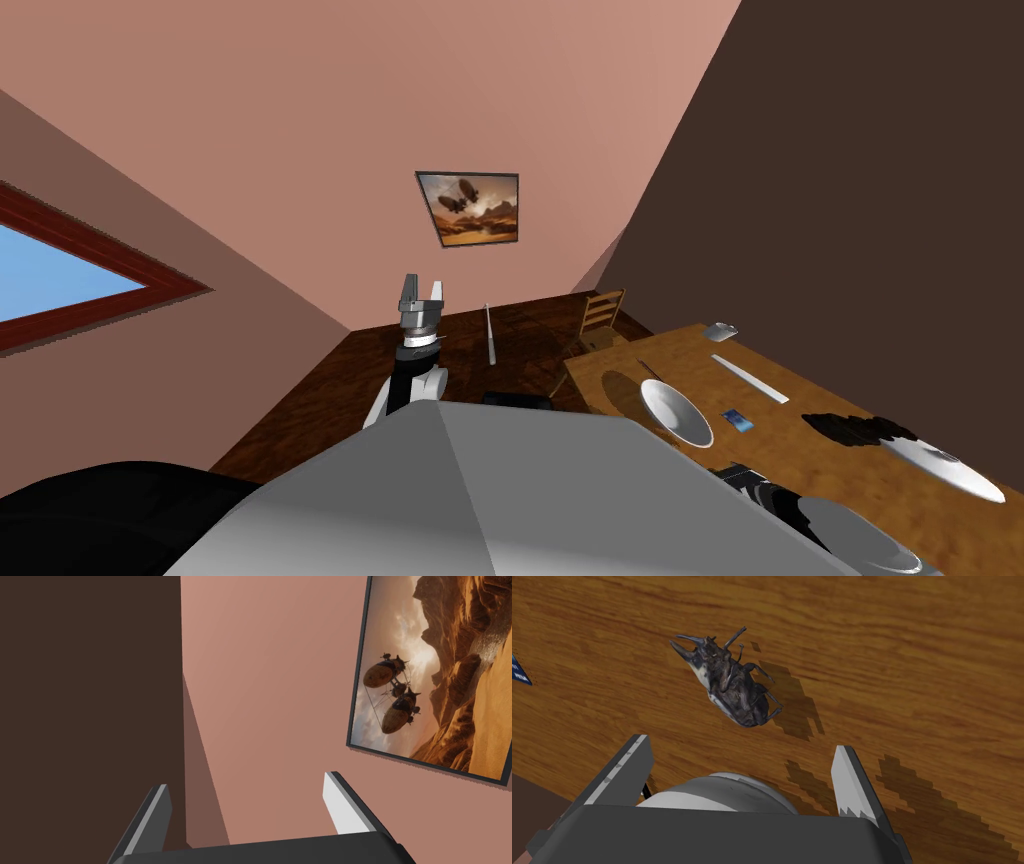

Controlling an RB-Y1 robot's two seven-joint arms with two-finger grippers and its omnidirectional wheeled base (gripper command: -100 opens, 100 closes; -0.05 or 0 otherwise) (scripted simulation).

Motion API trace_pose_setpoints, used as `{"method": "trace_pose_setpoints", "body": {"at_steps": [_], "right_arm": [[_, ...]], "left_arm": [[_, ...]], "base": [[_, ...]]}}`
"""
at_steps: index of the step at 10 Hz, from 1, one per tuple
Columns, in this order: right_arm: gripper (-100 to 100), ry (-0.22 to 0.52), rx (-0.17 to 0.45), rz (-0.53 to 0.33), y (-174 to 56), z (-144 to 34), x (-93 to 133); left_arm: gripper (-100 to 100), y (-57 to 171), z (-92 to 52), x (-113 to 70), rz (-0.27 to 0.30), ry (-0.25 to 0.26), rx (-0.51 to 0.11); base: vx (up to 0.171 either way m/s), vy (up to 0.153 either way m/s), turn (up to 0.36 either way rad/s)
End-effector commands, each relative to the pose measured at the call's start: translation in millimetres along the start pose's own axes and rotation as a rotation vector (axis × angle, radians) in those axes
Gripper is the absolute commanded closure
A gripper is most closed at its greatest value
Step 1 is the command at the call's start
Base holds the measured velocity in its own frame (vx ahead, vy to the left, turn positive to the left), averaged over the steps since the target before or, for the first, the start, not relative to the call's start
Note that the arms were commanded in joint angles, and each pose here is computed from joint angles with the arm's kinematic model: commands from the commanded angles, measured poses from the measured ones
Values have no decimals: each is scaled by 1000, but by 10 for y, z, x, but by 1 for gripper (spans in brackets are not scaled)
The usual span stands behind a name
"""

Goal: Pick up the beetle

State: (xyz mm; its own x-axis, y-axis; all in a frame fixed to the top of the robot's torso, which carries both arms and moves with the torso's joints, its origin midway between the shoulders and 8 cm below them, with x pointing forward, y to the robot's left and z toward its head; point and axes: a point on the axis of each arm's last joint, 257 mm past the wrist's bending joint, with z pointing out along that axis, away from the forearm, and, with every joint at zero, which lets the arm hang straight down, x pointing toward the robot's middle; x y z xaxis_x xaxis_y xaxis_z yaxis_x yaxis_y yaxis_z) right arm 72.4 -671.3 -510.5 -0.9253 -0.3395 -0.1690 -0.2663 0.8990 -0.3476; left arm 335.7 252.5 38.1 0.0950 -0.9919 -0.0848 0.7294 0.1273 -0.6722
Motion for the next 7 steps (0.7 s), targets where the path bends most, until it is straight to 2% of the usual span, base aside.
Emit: {"method": "trace_pose_setpoints", "body": {"at_steps": [1,2,4,5,6,7], "right_arm": [[-100,24,0,-4,-6,11,98],[-100,24,0,-4,-6,11,98],[-100,107,-17,-39,23,-49,475],[-100,168,-38,-59,85,-102,758],[-100,116,-43,-63,115,-46,482],[-100,118,-42,-40,111,-47,491]], "left_arm": [[0,0,0,0,0,0,0],[0,0,0,0,0,0,0],[0,0,0,0,0,0,0],[0,0,0,0,0,0,0],[0,0,0,0,0,0,0],[0,0,0,0,0,0,0]], "base": [[36,-14,62],[11,-2,-10],[36,-8,149],[88,-20,183],[71,-17,55],[32,-6,1]]}}
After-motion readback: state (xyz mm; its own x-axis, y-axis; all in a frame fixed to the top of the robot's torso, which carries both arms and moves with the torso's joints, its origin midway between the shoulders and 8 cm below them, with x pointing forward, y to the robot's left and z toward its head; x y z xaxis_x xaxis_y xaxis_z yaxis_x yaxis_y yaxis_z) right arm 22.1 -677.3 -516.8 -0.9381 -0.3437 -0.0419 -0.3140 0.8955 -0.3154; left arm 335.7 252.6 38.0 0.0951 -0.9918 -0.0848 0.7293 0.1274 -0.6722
